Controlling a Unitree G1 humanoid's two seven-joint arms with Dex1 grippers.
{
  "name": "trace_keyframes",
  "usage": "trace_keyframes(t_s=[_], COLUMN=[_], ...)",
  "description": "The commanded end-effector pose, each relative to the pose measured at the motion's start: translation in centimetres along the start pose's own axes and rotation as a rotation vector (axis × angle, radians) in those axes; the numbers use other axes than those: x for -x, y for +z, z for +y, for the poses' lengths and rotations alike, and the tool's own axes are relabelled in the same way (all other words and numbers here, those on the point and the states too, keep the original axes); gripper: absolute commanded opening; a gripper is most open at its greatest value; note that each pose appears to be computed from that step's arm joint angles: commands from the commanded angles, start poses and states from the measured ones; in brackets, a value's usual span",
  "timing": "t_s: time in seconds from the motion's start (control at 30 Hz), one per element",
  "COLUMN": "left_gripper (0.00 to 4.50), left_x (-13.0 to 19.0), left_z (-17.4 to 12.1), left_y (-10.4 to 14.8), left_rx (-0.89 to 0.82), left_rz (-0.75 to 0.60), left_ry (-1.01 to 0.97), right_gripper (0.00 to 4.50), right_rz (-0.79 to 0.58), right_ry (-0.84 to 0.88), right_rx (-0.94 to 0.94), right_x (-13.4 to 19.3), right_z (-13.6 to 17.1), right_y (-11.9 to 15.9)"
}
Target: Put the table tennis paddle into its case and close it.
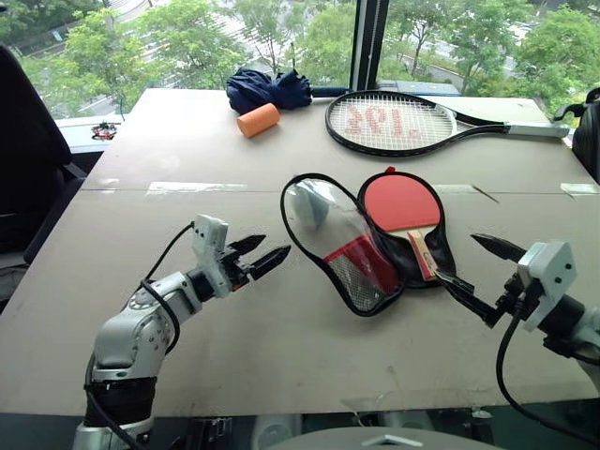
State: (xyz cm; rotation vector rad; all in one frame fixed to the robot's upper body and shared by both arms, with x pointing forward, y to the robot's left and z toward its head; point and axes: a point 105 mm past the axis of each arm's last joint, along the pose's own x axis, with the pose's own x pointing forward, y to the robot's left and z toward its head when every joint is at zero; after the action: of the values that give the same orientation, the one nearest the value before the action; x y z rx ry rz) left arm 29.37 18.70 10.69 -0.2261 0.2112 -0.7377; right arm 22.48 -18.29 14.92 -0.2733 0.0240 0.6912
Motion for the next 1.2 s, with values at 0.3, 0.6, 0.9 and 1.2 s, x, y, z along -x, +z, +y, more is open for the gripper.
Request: trace_keyframes(t_s=[0.3, 0.6, 0.9, 1.2], left_gripper=[4.5, 4.5, 4.5, 4.5], left_x=[-1.8, -8.9, -13.5, -22.6], left_z=[1.4, -3.4, -7.5, -14.5], left_y=[-0.7, -1.1, 4.3, 7.9], left_rx=[-0.378, -0.469, -0.432, -0.591], left_rz=[0.109, 0.091, -0.068, -0.125], left_ry=[-0.121, -0.441, -0.604, -0.574], right_gripper=[4.45, 4.45, 4.45, 4.45], right_rz=[-0.003, -0.078, -0.065, -0.1], right_ry=[0.001, 0.099, 0.081, 0.061], right_rx=[0.024, 0.008, -0.058, -0.048], right_x=[1.1, 2.9, 7.2, 5.4], right_z=[-0.6, -0.6, -0.8, -0.2], right_y=[0.0, 1.7, 2.8, 3.9])
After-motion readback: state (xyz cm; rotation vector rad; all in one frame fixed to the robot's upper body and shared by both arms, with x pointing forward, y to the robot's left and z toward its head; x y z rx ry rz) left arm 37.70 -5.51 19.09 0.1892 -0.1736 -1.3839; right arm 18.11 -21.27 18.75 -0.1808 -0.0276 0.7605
